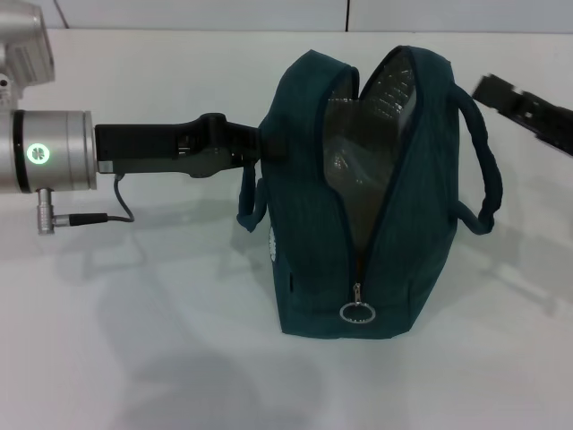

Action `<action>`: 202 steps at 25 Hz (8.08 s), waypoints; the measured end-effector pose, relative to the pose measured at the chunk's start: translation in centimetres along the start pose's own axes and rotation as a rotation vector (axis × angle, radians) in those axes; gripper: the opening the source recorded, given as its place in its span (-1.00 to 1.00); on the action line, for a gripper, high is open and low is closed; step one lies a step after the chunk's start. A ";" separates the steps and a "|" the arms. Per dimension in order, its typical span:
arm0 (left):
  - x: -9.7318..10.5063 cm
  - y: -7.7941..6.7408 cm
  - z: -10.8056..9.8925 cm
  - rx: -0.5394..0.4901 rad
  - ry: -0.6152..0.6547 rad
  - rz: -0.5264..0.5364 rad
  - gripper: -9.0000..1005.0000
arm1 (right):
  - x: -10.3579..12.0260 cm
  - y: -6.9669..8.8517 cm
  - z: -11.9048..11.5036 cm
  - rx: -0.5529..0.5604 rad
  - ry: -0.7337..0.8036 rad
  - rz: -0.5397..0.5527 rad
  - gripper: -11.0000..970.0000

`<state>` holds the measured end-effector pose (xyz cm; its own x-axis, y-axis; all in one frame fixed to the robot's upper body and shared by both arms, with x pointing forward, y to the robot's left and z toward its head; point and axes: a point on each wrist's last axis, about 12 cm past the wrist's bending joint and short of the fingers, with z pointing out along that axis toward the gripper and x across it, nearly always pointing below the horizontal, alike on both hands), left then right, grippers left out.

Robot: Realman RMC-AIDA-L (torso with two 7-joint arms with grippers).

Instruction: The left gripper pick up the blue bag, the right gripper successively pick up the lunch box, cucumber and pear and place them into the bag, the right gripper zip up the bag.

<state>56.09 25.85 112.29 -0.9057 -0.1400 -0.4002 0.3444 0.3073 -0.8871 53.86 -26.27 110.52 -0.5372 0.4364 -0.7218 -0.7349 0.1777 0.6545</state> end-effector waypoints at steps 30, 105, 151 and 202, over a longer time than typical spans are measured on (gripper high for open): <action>0.3 0.1 0.7 0.005 -0.011 -0.005 -0.72 | 11.0 1.0 -1.5 -0.061 0.375 -0.406 0.65; 0.4 -0.2 1.1 0.024 0.004 -0.005 -0.70 | 11.0 -0.1 0.3 -0.026 0.444 -0.364 -0.62; 1.1 0.3 -0.3 0.072 -0.145 0.163 -0.69 | 8.1 1.5 -0.9 -0.100 0.205 -0.420 -0.95; 8.6 3.3 -0.3 0.060 -0.476 0.735 0.62 | -0.2 0.6 11.4 -0.216 0.116 -0.606 -0.95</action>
<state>49.39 25.96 105.97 -0.2544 -0.3074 -0.9169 0.8247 0.4262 -0.3717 58.25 -16.17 113.64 -0.0336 0.2143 -0.9762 -0.9817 0.1760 0.0724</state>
